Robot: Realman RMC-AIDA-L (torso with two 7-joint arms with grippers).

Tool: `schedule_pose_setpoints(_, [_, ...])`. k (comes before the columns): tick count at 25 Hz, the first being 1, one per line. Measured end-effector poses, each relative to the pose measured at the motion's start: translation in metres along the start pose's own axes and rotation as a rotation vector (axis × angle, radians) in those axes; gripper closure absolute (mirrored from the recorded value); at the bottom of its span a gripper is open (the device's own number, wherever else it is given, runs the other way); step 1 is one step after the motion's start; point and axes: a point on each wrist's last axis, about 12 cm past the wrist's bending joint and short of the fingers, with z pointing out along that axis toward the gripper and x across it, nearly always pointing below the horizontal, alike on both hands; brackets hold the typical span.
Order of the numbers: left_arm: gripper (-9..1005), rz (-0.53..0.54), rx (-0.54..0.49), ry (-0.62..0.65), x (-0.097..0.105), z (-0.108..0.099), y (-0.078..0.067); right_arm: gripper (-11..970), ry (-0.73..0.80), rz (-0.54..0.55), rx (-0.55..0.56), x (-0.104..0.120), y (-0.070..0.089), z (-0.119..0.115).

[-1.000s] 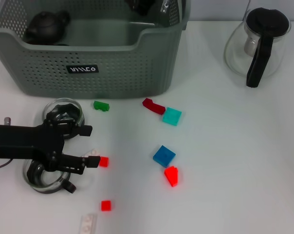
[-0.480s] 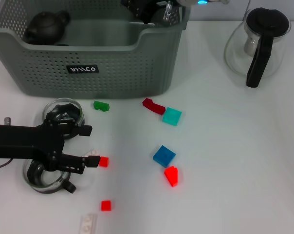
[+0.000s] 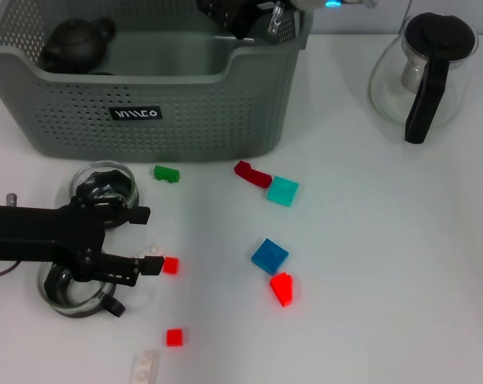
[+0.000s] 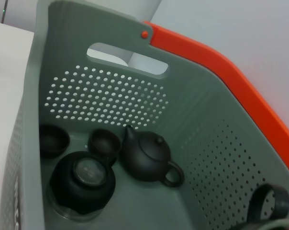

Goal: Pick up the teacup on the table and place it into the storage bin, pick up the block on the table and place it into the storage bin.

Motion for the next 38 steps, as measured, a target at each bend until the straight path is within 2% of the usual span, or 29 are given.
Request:
schedule_pose_setpoints(8, [93,-0.002,0.0,0.002,0.0,0.0,0.0,726,-0.002,-0.001,0.001,-0.001,-0.001,0.0])
schedule_pose_setpoints(14, [93,-0.005,0.001,0.002,0.001,0.0,-0.001,484,-0.006,0.013,0.006,-0.003,-0.003,-0.002])
schedule_pose_setpoints(21, [93,-0.011,0.003,0.002,0.002,-0.002,-0.001,327,-0.023,0.02,0.01,-0.007,-0.007,-0.007])
schedule_pose_setpoints(25, [94,-0.014,0.002,0.002,0.002,-0.003,-0.001,232,-0.071,0.022,0.039,-0.014,-0.015,-0.02])
schedule_pose_setpoints(27, [94,-0.015,0.001,0.002,0.002,-0.003,-0.001,199,-0.101,0.024,0.059,-0.018,-0.019,-0.029])
schedule_pose_setpoints(32, [94,-0.015,0.001,0.001,0.002,-0.004,-0.001,199,-0.176,0.032,0.08,-0.028,-0.025,-0.055])
schedule_pose_setpoints(38, [94,-0.011,0.0,-0.001,0.001,-0.004,0.0,198,-0.278,0.06,0.005,-0.039,-0.015,-0.091])
